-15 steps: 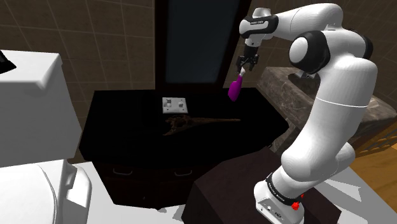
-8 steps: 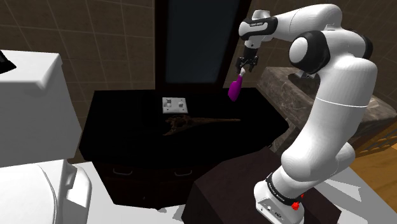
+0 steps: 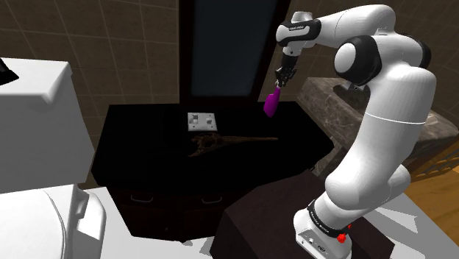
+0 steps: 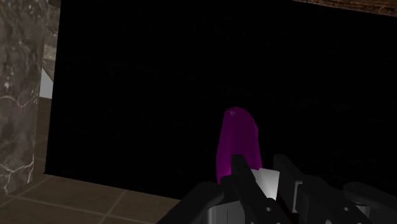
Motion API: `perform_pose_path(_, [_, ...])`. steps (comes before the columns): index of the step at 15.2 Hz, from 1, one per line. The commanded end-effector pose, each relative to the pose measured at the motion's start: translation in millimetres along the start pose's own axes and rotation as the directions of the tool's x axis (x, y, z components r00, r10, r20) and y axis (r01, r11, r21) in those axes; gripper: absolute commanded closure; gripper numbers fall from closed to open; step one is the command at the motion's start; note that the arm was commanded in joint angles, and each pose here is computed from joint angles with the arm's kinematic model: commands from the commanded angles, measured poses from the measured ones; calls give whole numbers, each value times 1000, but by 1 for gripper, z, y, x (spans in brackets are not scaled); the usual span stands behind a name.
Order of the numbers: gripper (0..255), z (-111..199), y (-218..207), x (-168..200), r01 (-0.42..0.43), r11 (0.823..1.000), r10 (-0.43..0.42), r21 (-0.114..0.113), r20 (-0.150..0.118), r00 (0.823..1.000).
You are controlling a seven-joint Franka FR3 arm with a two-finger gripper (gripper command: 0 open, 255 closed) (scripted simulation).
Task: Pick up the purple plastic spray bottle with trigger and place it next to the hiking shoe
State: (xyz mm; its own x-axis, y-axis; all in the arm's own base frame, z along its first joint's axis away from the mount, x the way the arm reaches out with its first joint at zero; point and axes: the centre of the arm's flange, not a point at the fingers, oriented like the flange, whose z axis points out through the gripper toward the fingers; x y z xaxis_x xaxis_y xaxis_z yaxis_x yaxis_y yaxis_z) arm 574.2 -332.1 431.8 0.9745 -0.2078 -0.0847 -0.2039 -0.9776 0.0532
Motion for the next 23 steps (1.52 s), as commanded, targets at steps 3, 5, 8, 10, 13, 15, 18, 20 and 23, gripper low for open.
perform_pose_path(3, [255, 0, 0, 0, 0, 1000, 0, 0, 0, 1000])
perform_pose_path(5, [255, -10, 1, -1, 0, 1000, 0, 0, 0, 1000])
perform_pose_path(8, [255, -26, 1, -2, 0, 1000, 0, 0, 0, 1000])
perform_pose_path(10, [255, -37, 2, -3, 0, 1000, 0, 0, 0, 1000])
perform_pose_path(13, [255, -52, 3, -4, 0, 1000, 0, 0, 0, 1000])
perform_pose_path(15, [255, -63, 3, -5, 0, 1000, 0, 0, 0, 1000])
perform_pose_path(18, [255, -79, 4, -7, 0, 1000, 0, 0, 0, 1000])
perform_pose_path(20, [255, -89, 5, -8, 0, 1000, 0, 0, 0, 1000])
perform_pose_path(23, [255, -105, 6, -9, 0, 1000, 0, 0, 0, 1000])
